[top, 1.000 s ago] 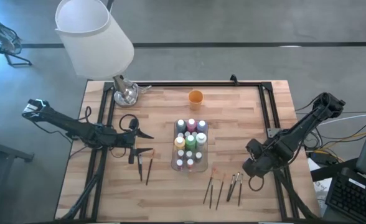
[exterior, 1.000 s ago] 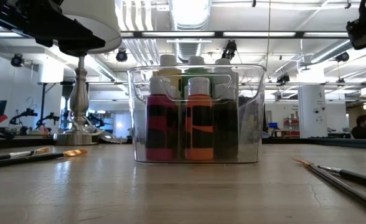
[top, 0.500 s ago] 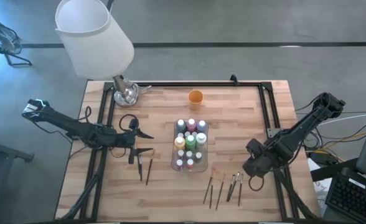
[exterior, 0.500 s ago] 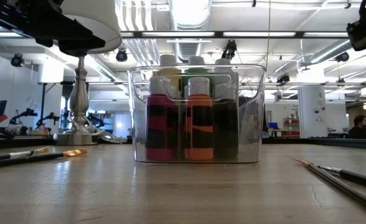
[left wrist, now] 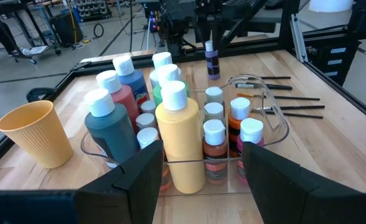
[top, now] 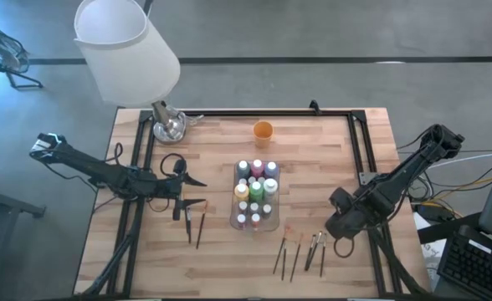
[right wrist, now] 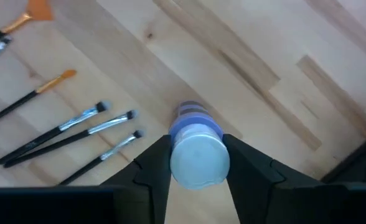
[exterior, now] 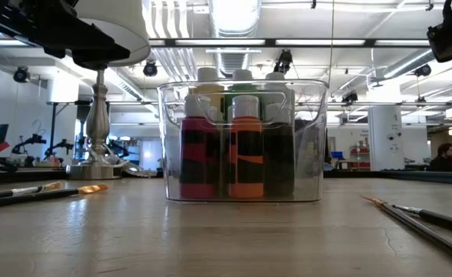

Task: Pick & Place Paint Supplies
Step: Put the purple paint bottle into the transparent bin

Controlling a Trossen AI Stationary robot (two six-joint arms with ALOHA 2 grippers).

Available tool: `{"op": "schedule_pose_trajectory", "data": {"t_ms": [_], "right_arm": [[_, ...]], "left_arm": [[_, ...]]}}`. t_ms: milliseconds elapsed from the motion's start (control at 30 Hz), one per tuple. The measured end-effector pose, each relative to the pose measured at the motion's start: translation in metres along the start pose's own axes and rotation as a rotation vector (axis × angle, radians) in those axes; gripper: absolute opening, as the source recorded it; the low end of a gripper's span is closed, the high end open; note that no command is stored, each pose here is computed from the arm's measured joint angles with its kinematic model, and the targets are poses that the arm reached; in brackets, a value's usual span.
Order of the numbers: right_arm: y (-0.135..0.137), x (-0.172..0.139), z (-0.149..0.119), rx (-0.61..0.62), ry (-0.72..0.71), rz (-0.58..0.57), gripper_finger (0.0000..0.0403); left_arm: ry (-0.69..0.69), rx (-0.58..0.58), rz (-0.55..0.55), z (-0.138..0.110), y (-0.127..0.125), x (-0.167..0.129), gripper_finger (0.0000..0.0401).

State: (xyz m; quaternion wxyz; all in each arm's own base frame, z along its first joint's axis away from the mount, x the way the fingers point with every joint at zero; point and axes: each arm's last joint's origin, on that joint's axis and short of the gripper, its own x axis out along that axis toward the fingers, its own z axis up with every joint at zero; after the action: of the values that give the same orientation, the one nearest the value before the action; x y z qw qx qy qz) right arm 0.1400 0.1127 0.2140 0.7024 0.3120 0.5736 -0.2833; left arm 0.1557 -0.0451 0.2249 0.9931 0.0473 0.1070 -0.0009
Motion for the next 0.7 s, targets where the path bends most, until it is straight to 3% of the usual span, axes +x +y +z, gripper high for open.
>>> {"op": "schedule_pose_trajectory", "data": {"t_ms": [233,700], "right_arm": [[0.013,-0.001,0.001,-0.039,-0.021,0.129,0.0113],[0.033,-0.036,0.015,-0.140,-0.261,0.240,0.0113]], "left_arm": [[0.000,0.000,0.000,0.000,0.000,0.000,0.0222],[0.000,0.000,0.000,0.000,0.000,0.000,0.0222]]}}
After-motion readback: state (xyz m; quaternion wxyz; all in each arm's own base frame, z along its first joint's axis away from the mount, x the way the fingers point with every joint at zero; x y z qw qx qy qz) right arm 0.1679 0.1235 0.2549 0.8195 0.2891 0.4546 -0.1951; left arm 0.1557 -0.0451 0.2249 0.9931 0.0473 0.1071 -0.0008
